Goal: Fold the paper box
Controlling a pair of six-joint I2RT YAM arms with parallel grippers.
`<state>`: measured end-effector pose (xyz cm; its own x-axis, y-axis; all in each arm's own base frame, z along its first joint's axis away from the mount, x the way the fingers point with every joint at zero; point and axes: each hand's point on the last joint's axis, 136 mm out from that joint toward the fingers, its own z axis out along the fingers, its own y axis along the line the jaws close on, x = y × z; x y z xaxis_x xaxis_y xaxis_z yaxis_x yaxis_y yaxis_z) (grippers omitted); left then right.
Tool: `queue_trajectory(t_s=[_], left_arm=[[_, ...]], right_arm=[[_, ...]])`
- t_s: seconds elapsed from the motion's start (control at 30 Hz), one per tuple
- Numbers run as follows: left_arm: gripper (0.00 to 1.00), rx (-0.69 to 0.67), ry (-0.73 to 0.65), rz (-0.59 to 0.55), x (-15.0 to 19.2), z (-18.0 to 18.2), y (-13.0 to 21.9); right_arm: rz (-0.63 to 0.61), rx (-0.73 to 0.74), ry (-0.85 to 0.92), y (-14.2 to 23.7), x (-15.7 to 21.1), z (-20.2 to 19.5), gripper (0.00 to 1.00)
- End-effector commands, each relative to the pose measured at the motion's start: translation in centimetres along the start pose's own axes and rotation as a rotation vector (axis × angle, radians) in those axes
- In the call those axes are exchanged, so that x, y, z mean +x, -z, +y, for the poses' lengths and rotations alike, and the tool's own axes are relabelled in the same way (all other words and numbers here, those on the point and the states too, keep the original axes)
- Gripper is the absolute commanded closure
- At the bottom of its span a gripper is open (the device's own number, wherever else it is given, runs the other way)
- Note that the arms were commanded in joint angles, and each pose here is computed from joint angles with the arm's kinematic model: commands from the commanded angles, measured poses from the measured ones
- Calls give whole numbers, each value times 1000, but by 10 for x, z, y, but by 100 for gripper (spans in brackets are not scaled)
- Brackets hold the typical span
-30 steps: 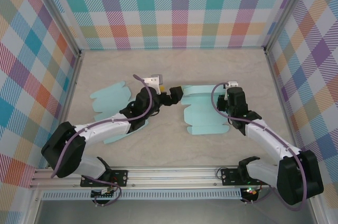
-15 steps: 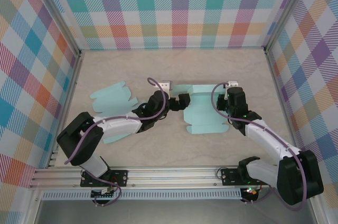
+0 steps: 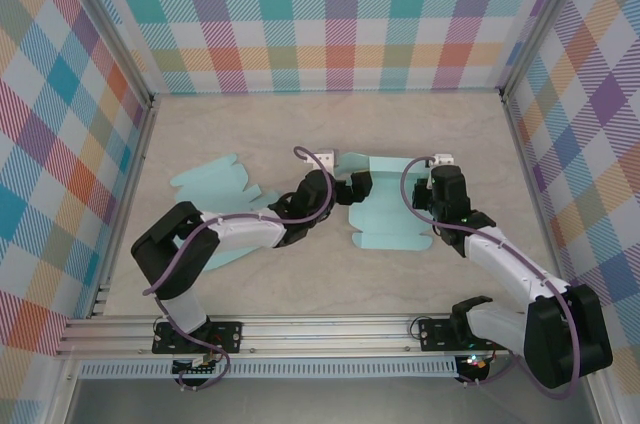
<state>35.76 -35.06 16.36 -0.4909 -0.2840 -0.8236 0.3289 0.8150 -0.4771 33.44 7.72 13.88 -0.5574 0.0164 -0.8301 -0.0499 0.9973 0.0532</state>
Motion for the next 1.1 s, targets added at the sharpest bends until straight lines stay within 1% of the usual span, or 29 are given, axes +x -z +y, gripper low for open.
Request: queue_trajectory(t_s=[0.0, 0.1, 0.17, 0.3, 0.4, 0.43, 0.47, 0.53, 0.6, 0.73, 0.83, 1.0, 1.07], left_arm=[[0, 3, 21, -73, -16, -7, 20], [0, -32, 45, -72, -13, 9, 38], [0, -39, 70, -52, -7, 17, 49], [1, -13, 104, 11, 13, 25, 66], [1, 1, 131, 63, 28, 28, 73], [4, 7, 137, 76, 32, 27, 74], [8, 10, 140, 85, 35, 27, 74], [19, 20, 146, 95, 38, 25, 71], [25, 41, 152, 100, 39, 20, 67], [24, 78, 156, 129, 45, 7, 51], [23, 80, 163, 145, 51, 4, 39], [23, 82, 170, 139, 53, -1, 24], [25, 93, 165, 141, 52, -5, 20]], right_arm=[[-43, -63, 10, 5, -9, 13, 100], [-43, -62, 7, 5, -9, 13, 100], [-43, -62, 5, 4, -10, 13, 100], [-41, -61, 5, 4, -9, 13, 100], [-41, -64, 4, 5, -9, 13, 100], [-40, -64, 4, 4, -8, 13, 100], [-39, -65, 5, 4, -8, 13, 100], [-42, -66, 2, 5, -9, 13, 100], [-42, -69, 2, 5, -8, 14, 100], [-37, -73, -1, 5, -6, 14, 100], [-40, -79, -1, 6, -6, 15, 100], [-44, -80, -5, 7, -6, 14, 100], [-45, -81, -5, 8, -6, 15, 100]])
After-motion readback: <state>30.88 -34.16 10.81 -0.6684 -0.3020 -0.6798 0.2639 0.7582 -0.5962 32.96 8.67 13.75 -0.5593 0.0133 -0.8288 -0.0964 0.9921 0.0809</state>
